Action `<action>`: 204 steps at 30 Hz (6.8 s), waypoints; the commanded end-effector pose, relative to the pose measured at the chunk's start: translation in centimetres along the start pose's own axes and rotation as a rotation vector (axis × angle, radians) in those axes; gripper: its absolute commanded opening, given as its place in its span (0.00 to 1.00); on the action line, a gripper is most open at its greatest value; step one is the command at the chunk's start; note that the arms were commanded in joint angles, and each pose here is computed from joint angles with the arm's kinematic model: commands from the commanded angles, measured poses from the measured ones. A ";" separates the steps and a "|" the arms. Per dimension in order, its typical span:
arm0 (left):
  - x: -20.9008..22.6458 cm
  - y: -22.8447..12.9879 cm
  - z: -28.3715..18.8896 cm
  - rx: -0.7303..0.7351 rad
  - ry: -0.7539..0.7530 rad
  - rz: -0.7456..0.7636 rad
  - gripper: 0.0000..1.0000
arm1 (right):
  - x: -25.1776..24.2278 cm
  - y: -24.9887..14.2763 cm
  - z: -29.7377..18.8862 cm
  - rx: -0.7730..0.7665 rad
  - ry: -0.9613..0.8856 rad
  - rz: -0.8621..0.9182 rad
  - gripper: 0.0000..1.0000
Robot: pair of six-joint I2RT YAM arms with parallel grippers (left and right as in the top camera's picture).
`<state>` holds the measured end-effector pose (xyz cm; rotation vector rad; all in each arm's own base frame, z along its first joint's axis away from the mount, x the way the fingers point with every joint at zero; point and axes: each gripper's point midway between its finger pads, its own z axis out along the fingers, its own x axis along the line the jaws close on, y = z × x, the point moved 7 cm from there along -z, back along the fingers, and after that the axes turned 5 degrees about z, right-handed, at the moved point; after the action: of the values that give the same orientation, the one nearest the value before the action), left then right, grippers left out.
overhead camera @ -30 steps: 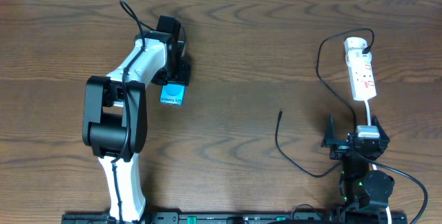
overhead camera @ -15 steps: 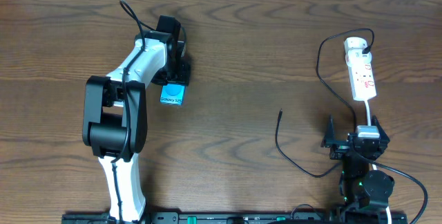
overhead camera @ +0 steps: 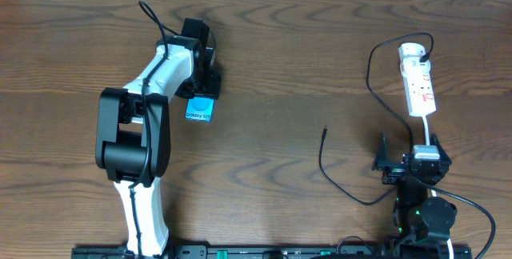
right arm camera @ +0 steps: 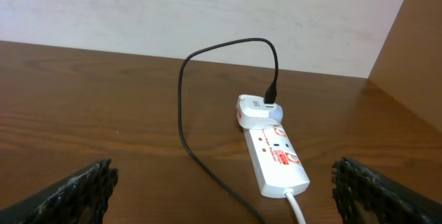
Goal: Plug charger to phone and switch on socket
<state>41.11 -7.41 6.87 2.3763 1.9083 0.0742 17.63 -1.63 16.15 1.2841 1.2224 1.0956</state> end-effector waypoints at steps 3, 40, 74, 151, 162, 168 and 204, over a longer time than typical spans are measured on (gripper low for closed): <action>0.0 -1.0 0.8 0.062 -0.009 -0.005 0.08 | 0.3 0.0 0.0 0.001 0.024 -0.012 0.99; -4.2 -1.0 -16.3 -0.185 -0.519 -0.588 0.07 | 0.4 0.0 0.0 0.001 0.024 -0.012 0.99; -2.4 -1.7 -21.0 0.432 -1.171 -1.280 0.07 | 0.4 0.0 0.0 0.001 0.024 -0.012 0.99; 0.6 -5.5 -14.4 -0.074 0.000 -1.207 0.07 | 0.2 -0.1 0.0 0.002 0.008 -0.012 0.99; 0.6 -5.5 -14.4 -0.074 -0.001 -1.207 0.07 | 1.4 1.1 -0.1 -0.059 0.133 0.102 0.99; 0.6 -5.4 -14.4 -0.075 -0.001 -1.207 0.07 | 3.3 4.8 -1.3 -0.187 0.359 0.237 0.99; 0.6 -5.0 -14.4 -0.099 -0.016 -1.206 0.07 | 9.5 12.7 12.3 0.933 0.386 0.493 0.99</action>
<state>35.18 -5.37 20.01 0.8352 2.8517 0.0152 30.45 6.46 25.49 2.2709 1.9621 1.2822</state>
